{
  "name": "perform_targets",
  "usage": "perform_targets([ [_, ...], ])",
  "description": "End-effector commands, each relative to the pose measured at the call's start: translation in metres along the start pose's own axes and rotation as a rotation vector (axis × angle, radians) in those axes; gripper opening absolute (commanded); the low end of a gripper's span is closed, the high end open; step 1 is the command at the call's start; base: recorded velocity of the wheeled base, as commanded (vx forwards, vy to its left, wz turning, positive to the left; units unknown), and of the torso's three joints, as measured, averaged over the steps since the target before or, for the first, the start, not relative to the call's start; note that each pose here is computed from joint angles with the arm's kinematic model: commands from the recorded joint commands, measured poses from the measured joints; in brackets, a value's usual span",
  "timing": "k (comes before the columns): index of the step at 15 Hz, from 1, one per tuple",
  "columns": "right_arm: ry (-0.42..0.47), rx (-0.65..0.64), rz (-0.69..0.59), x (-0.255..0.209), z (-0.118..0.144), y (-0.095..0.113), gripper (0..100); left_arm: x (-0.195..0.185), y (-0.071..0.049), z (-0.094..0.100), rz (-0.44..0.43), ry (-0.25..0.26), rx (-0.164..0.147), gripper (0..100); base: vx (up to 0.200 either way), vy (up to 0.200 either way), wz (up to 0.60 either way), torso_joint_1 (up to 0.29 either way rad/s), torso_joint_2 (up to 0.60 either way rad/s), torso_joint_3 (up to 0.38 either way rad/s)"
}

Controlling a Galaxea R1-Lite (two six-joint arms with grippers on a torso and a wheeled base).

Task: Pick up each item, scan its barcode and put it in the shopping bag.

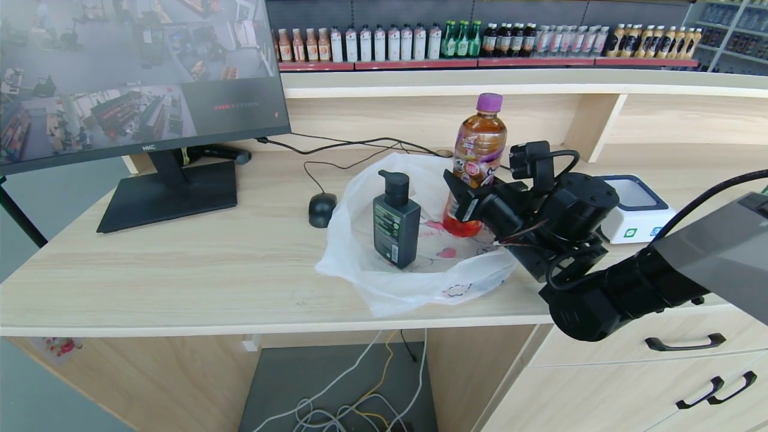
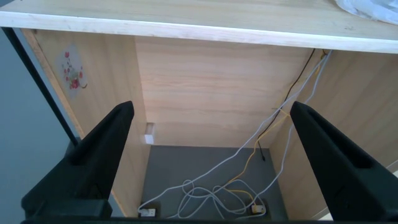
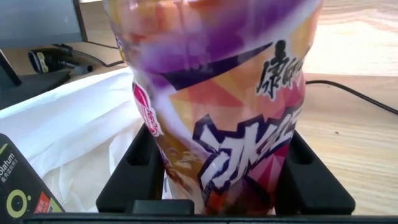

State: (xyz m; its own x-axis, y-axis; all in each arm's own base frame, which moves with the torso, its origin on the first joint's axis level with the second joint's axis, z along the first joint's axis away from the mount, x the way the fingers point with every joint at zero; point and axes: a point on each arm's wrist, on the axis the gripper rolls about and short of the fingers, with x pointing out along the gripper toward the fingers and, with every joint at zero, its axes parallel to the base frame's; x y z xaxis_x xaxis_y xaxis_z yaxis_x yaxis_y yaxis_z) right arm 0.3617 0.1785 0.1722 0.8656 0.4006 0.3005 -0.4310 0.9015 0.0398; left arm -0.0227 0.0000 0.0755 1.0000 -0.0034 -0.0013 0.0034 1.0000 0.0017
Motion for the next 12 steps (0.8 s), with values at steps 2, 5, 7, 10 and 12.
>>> perform_targets([
  [2, 0.009, 0.007, 0.002, -0.003, -0.001, 0.001, 0, 0.000, 0.000, 0.000, 0.000, 0.000, 0.000, 100, 0.000, 0.000, 0.00, 0.000, 0.00, 0.000],
  [5, -0.021, 0.006, 0.000, -0.004, 0.001, 0.001, 100, 0.000, 0.000, 0.000, 0.000, 0.000, 0.000, 100, 0.000, 0.000, 0.00, 0.000, 0.00, 0.000],
  [7, -0.032, 0.006, 0.002, -0.010, 0.000, 0.001, 100, 0.000, 0.000, 0.000, 0.000, 0.000, 0.000, 100, 0.000, 0.000, 0.00, 0.000, 0.00, 0.000],
  [10, -0.049, 0.006, 0.008, -0.016, 0.010, 0.004, 100, 0.000, 0.000, 0.000, 0.000, 0.000, 0.000, 100, 0.000, 0.000, 0.00, 0.000, 0.00, 0.000],
  [12, -0.055, 0.008, 0.014, -0.029, 0.021, 0.006, 100, 0.000, 0.000, 0.000, 0.000, 0.000, 0.000, 100, 0.000, 0.000, 0.00, 0.000, 0.00, 0.000],
])
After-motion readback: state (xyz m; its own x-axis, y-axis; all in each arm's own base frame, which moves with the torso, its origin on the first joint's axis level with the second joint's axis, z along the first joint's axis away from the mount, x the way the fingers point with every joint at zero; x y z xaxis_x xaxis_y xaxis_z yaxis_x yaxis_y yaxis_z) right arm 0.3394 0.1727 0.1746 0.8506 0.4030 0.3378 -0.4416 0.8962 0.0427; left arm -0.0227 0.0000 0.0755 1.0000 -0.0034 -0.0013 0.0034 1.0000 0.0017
